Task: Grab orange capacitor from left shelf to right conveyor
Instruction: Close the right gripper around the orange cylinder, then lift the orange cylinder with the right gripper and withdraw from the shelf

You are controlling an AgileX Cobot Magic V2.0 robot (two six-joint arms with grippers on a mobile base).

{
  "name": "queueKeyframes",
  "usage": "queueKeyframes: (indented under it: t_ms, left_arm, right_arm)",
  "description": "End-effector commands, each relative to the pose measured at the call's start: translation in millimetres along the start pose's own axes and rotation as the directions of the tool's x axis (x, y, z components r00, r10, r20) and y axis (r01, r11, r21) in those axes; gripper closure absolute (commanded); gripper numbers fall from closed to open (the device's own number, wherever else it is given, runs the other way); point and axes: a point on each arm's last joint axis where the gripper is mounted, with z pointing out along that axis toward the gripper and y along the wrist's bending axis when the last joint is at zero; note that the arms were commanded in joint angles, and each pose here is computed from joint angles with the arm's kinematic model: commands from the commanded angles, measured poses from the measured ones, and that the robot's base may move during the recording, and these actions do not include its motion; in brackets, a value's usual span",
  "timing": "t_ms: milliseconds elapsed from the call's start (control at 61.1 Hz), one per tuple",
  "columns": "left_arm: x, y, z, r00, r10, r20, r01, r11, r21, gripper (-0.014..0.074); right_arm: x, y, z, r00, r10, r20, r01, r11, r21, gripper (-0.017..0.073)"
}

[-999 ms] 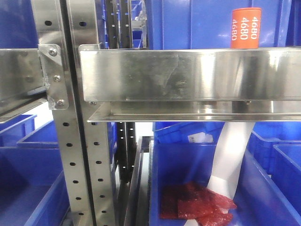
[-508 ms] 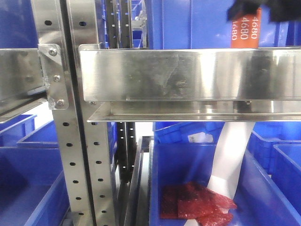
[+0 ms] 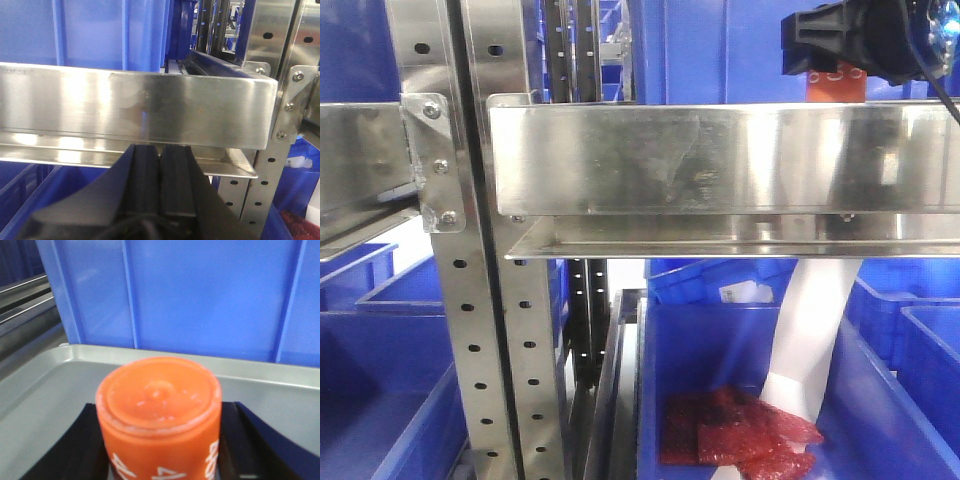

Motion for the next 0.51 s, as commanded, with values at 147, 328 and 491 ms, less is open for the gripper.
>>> queueKeyframes:
  t_ms: [147, 328, 491]
  left_arm:
    - [-10, -0.3, -2, 0.994, -0.004, 0.106, 0.003, 1.000, 0.007, 0.0720]
    - [-10, -0.3, -2, 0.994, -0.004, 0.106, 0.003, 1.000, 0.007, 0.0720]
    - [-10, -0.3, -2, 0.994, -0.004, 0.106, 0.003, 1.000, 0.007, 0.0720]
  right_arm:
    - [-60, 9.4, -42, 0.980, -0.072, 0.186, 0.080, 0.996, -0.038, 0.0491]
    - [-85, 12.1, -92, 0.975, -0.123, 0.182, 0.130, 0.991, -0.028, 0.0491]
    - [-86, 11.0, -143, 0.968, -0.135, 0.210, 0.142, 0.990, -0.017, 0.0491]
